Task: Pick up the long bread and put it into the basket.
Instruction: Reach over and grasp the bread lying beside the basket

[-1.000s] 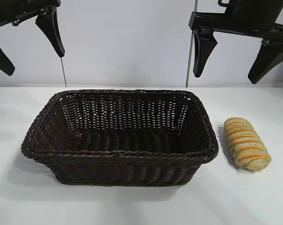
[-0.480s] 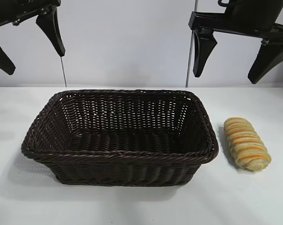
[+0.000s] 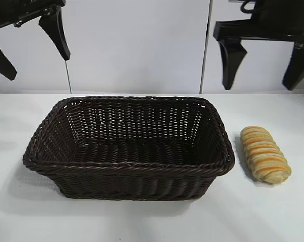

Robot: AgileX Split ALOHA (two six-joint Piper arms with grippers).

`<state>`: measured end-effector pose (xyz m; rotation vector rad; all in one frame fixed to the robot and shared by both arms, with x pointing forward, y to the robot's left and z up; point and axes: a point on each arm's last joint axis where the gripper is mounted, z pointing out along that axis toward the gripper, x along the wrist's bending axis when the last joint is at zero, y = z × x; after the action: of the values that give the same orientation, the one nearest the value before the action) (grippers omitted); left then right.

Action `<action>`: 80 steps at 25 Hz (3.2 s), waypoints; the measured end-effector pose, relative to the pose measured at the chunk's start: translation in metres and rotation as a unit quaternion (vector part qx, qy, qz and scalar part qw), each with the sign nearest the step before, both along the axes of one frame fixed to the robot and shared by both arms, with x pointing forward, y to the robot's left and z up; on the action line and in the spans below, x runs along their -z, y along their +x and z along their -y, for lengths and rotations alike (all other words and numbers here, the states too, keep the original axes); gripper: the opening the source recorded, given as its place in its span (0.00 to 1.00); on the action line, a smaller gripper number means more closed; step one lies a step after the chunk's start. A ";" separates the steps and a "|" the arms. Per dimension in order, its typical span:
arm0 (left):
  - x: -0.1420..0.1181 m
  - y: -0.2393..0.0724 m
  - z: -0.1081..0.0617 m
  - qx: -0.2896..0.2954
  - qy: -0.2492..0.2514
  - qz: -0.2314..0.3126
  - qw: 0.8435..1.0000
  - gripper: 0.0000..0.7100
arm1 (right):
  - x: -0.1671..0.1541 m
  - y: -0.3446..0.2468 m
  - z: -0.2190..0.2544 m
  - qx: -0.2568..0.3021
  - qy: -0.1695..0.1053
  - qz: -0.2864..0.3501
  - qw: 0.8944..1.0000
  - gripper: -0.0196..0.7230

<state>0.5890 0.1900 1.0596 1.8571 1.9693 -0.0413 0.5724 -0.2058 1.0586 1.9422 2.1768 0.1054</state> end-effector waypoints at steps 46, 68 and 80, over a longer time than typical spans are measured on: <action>0.000 0.000 0.000 0.000 0.000 0.000 1.000 0.93 | 0.103 -0.008 0.046 0.078 0.021 0.066 0.995 0.96; -0.001 0.002 0.000 -0.003 -0.002 0.010 1.000 0.93 | 0.157 0.011 0.037 0.114 0.059 0.060 0.990 0.29; -0.001 0.002 0.000 -0.004 -0.002 0.014 1.000 0.93 | 0.097 0.023 0.038 0.128 0.053 0.082 0.987 0.16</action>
<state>0.5914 0.1898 1.0605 1.8377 1.9559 -0.0178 0.5953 -0.2440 0.9611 2.1686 1.8358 0.3318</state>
